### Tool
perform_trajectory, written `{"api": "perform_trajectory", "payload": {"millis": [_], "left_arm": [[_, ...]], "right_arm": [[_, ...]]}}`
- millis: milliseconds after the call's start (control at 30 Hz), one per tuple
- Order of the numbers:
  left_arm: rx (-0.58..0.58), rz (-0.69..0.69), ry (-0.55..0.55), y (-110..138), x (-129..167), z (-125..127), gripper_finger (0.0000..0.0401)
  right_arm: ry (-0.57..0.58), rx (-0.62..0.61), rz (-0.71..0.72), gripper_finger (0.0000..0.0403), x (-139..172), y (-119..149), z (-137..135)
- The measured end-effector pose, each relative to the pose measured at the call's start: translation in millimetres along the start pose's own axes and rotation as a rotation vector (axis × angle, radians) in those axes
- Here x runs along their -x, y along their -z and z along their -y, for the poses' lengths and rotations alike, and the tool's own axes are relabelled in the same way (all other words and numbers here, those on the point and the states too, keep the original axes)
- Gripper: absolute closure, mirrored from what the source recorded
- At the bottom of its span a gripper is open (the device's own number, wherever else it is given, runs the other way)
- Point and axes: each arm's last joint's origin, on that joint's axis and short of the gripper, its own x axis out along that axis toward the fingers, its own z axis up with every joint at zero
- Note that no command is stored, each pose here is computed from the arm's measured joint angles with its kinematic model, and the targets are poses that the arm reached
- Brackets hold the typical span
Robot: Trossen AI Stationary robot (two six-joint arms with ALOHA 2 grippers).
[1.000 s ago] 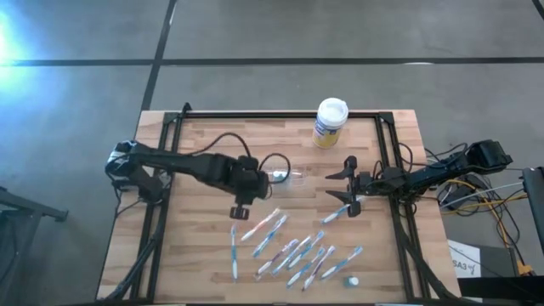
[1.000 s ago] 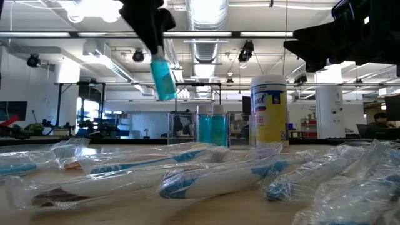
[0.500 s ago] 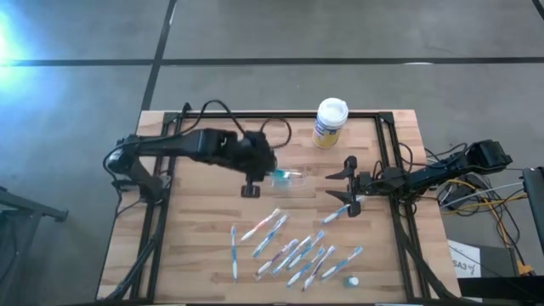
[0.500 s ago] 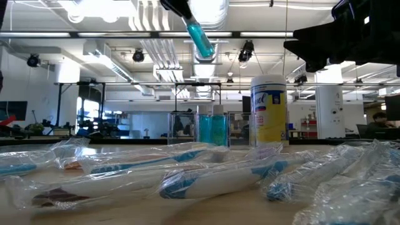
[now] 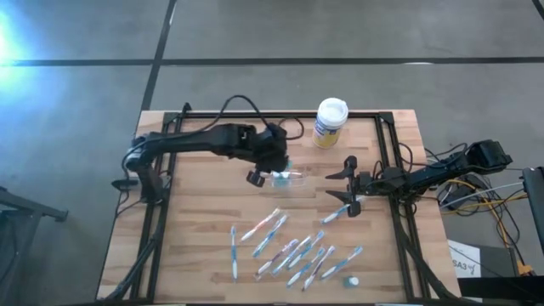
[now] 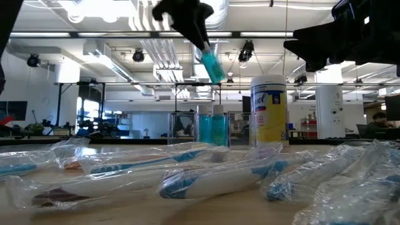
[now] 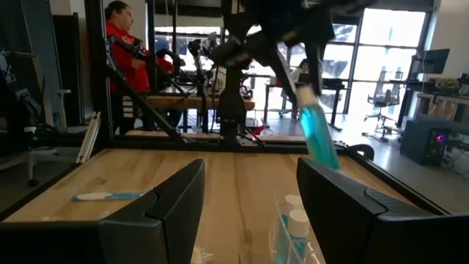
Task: Pick & Place toothbrushing station
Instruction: Put the blue mouthwash into the transparent organizer
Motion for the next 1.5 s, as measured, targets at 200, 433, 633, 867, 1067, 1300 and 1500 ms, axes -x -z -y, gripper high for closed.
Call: {"api": "perform_trajectory", "payload": {"millis": [200,433,633,867,1067,1300,1500], "left_arm": [[-0.14,-0.04,-0.018,-9,-18,-11,0.0305],[-0.242,-0.127,0.059,-8,-28,-19,0.0305],[-0.348,-0.146,0.085,-7,-40,-21,0.0305],[-0.418,-0.093,0.136,-8,-40,-20,0.0305],[-0.413,-0.093,0.159,-6,-48,-20,0.0305],[-0.404,-0.129,0.195,0,-61,-21,0.0305],[-0.395,-0.112,0.223,1,-65,-21,0.0305]], "right_arm": [[0.0,-0.007,-0.002,0.0188,0,0,0],[-0.001,-0.003,-0.027,0.0188,0,3,0],[-0.001,-0.009,-0.03,0.0188,0,3,0],[-0.001,-0.012,-0.032,0.0188,0,3,0],[-0.001,-0.007,-0.031,0.0188,0,3,0],[0.001,-0.001,-0.031,0.0188,0,3,0],[0.004,0.004,-0.03,0.0188,0,3,1]]}}
